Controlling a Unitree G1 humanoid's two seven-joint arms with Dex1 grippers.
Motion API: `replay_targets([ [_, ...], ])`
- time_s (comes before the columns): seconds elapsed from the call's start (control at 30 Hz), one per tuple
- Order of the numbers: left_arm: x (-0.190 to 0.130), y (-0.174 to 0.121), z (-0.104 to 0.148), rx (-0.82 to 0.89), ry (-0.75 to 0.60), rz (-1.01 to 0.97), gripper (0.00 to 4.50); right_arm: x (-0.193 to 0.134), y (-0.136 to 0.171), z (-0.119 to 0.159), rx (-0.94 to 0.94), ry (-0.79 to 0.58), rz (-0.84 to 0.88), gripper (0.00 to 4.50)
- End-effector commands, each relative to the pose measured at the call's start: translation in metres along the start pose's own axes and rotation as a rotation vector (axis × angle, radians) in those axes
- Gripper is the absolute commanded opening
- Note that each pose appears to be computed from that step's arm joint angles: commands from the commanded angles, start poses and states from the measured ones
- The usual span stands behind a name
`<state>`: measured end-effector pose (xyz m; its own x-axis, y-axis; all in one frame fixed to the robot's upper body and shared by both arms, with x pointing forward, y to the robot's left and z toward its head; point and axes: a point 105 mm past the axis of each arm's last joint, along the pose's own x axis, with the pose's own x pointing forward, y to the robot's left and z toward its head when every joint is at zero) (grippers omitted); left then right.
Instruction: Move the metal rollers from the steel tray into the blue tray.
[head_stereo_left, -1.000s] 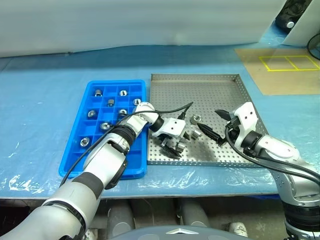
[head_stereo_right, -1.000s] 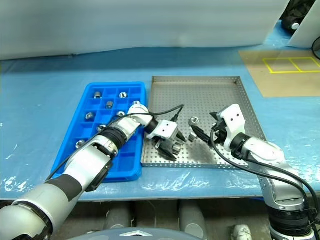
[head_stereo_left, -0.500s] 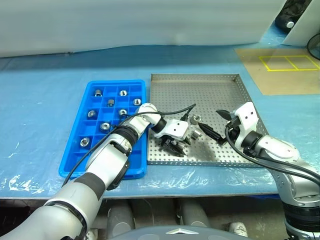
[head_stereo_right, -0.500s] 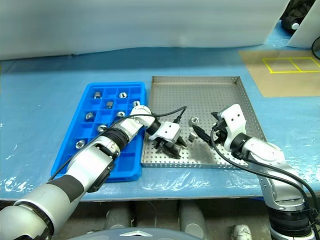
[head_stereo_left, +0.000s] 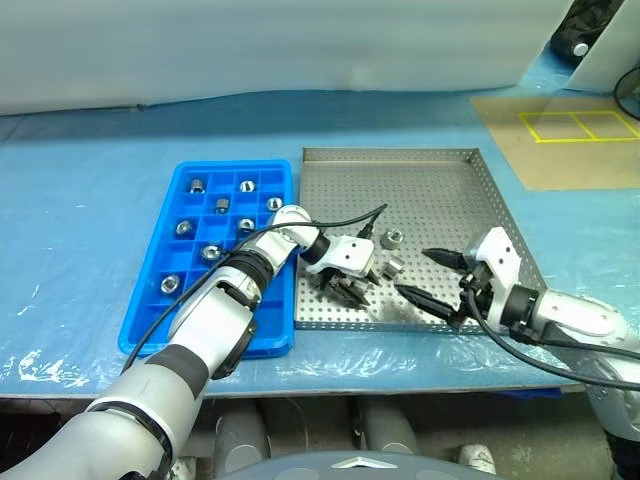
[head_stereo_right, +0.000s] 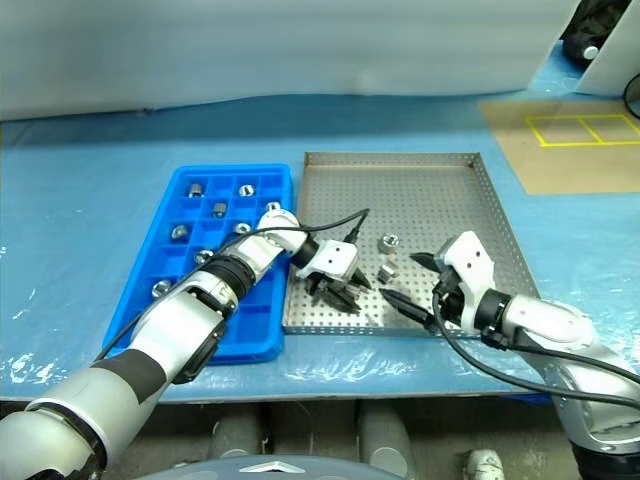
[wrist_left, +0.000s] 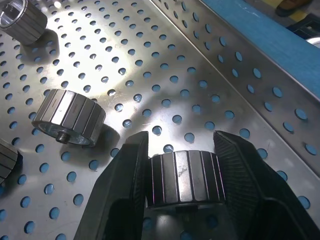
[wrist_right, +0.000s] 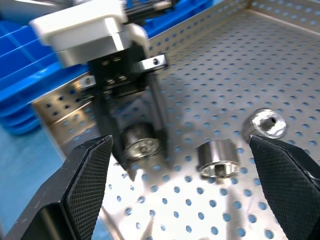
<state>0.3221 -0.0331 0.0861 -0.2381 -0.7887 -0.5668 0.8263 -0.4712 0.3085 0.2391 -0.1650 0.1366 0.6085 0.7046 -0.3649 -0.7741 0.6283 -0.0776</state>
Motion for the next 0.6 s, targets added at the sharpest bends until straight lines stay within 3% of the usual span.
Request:
replay_targets([
  [0.03, -0.004, 0.005, 0.001, 0.004, 0.002, 0.032, 1.86, -0.003, 0.013, 0.005, -0.018, 0.007, 0.070, 4.50],
  [0.43, -0.016, 0.011, -0.002, -0.011, -0.004, 0.098, 1.73, 0.002, 0.008, 0.006, -0.041, 0.016, 0.066, 4.50],
  [0.6, -0.035, 0.034, 0.027, 0.021, -0.131, 0.217, 1.73, 0.010, 0.009, 0.012, -0.069, -0.008, 0.096, 4.50],
])
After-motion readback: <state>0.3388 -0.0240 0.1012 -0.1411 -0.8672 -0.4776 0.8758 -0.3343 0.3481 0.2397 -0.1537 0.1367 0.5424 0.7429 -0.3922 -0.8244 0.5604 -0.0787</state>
